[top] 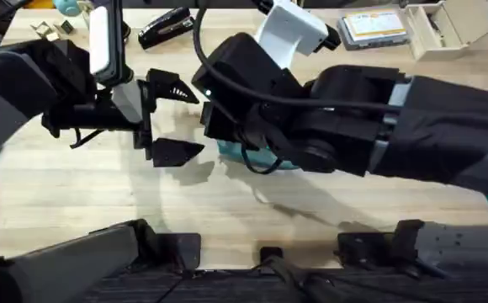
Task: Unzip the bag, pick up the pens from the table one at a time and place them inside, then zip the bag closed.
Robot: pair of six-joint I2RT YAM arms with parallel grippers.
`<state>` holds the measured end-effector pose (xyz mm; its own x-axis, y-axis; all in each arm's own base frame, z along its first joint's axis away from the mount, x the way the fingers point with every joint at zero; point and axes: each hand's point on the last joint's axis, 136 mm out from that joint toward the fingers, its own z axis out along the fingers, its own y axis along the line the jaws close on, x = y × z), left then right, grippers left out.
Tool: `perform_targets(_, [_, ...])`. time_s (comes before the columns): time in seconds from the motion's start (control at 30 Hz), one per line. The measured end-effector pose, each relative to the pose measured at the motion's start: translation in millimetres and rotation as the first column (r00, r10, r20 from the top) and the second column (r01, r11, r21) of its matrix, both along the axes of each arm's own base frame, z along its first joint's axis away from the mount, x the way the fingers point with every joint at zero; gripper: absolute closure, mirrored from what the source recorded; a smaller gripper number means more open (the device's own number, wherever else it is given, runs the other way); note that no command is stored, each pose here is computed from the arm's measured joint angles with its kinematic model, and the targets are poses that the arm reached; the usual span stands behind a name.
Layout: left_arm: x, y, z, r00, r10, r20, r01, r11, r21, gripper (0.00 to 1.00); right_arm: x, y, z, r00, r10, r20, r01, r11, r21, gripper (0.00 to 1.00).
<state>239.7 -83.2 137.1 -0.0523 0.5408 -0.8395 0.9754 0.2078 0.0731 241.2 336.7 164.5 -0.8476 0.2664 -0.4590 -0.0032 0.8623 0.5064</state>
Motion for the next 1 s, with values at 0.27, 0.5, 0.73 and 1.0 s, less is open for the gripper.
perform_targets(0.27, [7.9,-7.3,-0.3,1.000,0.010,-0.012,-0.010,1.000,-0.004,0.008,0.1,0.0,0.0,1.000,0.000,0.001,0.000,1.000,0.000,0.971])
perform_targets(0.5, [8.8,-30.0,-16.4,0.995,-0.059,-0.086,0.055,0.998,-0.039,0.008,0.0,0.1,0.1,1.000,0.001,0.001,-0.001,1.000,0.000,0.971])
perform_targets(0.73, [8.3,-46.0,-29.7,0.982,-0.105,-0.157,0.089,0.990,-0.107,0.008,0.0,0.1,0.1,1.000,0.001,0.001,-0.001,1.000,0.000,0.971])
perform_targets(1.0, [10.9,-52.8,-26.5,0.978,-0.114,-0.176,0.079,0.978,-0.194,0.006,0.0,0.1,0.1,1.000,0.000,0.001,0.000,1.000,0.000,0.971])
